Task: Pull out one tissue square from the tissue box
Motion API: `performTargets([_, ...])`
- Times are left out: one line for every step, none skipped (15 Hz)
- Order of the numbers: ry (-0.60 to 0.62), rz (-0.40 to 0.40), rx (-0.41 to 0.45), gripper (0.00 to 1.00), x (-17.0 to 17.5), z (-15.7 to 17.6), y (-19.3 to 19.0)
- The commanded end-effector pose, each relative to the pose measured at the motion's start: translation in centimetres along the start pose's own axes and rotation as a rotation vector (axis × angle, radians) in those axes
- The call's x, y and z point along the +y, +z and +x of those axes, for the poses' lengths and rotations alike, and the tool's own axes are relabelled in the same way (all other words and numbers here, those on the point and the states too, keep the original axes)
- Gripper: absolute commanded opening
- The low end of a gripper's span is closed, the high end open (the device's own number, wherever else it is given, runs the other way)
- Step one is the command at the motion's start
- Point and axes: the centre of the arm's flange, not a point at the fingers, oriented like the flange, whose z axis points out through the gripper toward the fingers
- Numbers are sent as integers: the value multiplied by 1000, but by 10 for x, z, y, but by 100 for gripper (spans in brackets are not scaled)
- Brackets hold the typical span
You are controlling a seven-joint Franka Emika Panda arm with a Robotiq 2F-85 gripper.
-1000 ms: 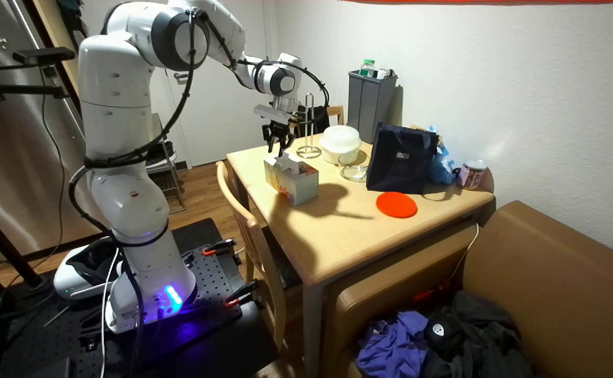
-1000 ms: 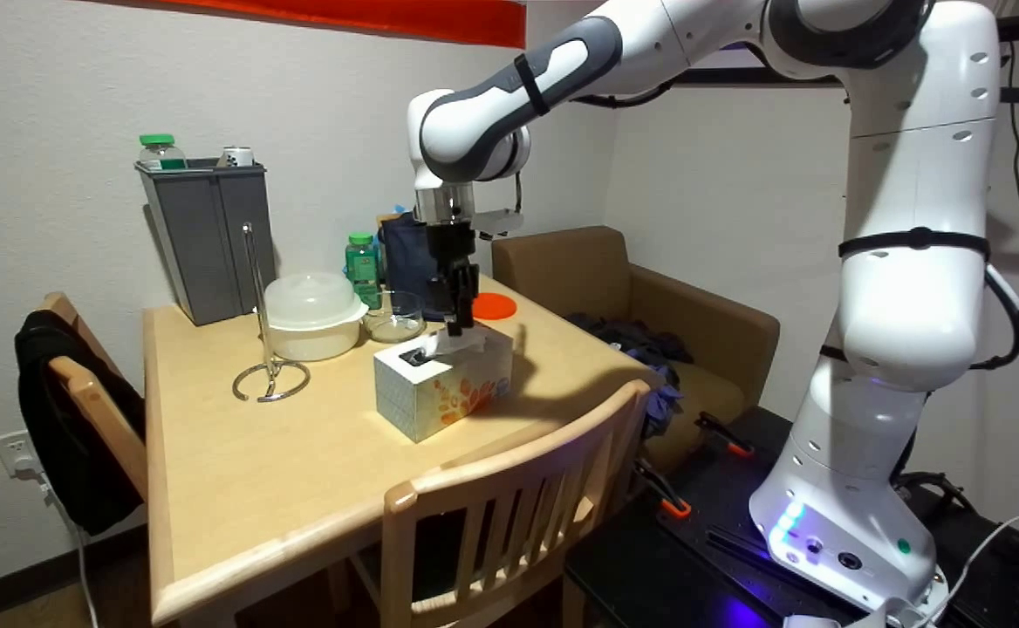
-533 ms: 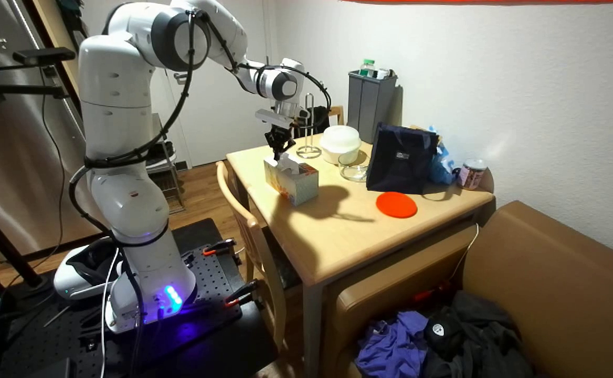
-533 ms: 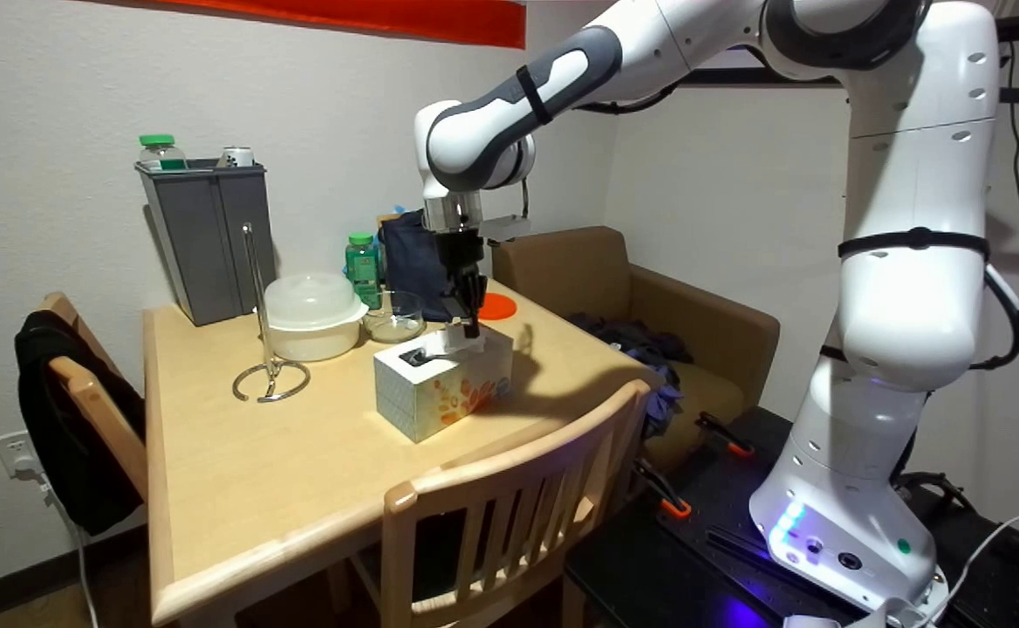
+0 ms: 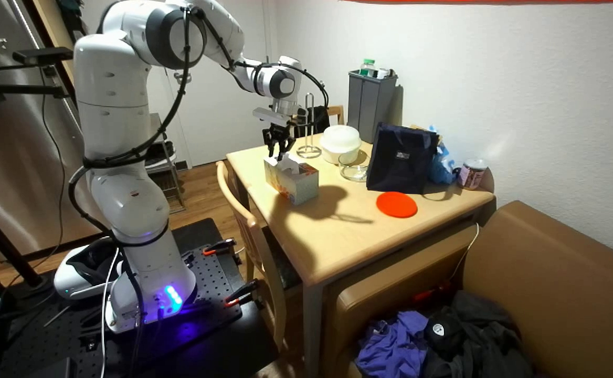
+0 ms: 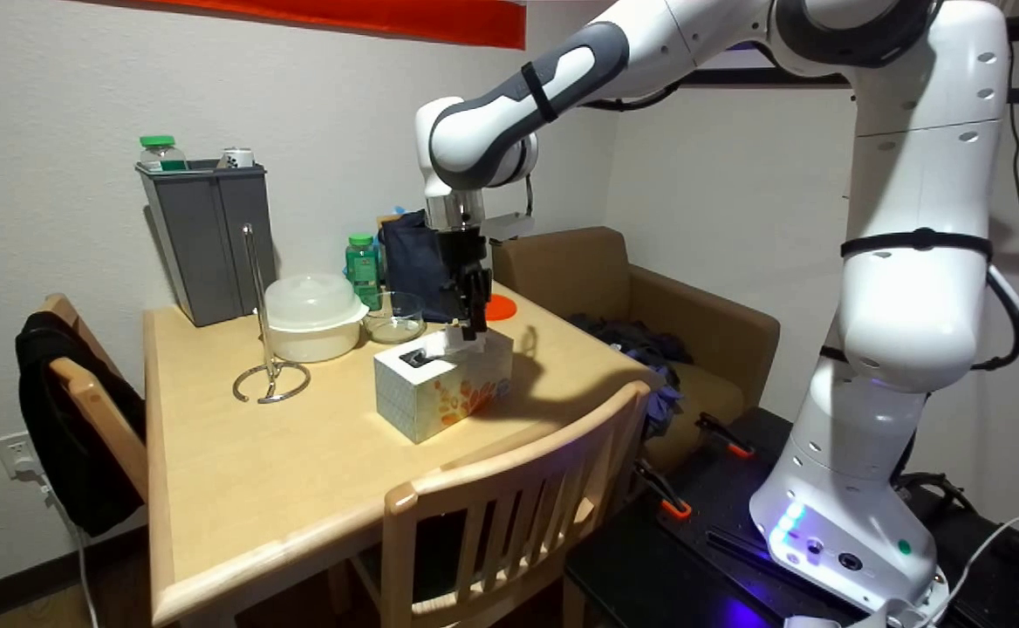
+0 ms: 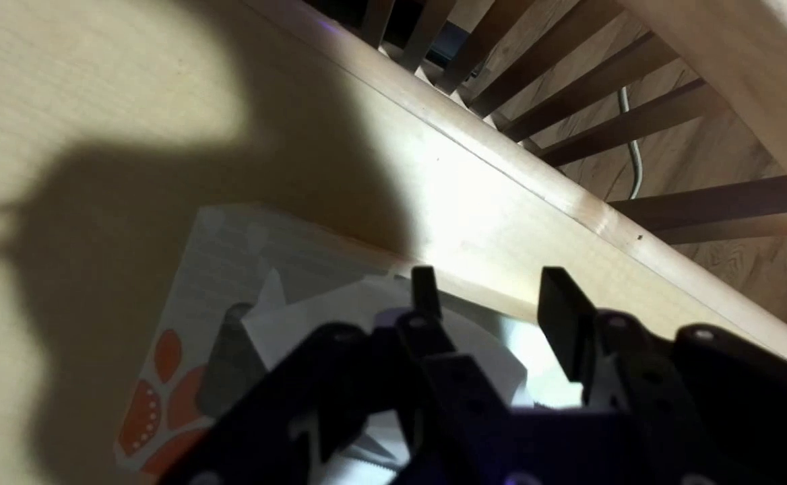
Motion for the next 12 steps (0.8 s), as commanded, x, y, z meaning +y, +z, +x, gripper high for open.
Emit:
performTargets([-9, -38, 24, 75, 1, -7, -7])
performTargets([-4, -58, 21, 84, 7, -3, -8])
performTargets([-19, -67, 28, 90, 12, 0, -10])
performTargets([-19, -83, 27, 99, 17, 2, -11])
performTargets([-20, -91, 26, 100, 20, 4, -13])
performTargets([-18, -98, 26, 100, 23, 5, -14])
performTargets([-17, -97, 24, 100, 23, 6, -15])
performTargets([-19, -100, 23, 100, 21, 6, -15])
performTargets([-19, -102, 22, 100, 19, 7, -15])
performTargets([-23, -102, 23, 100, 17, 8, -15])
performTargets([-27, -97, 22, 100, 15, 10, -13])
performTargets([-31, -93, 22, 100, 12, 11, -12])
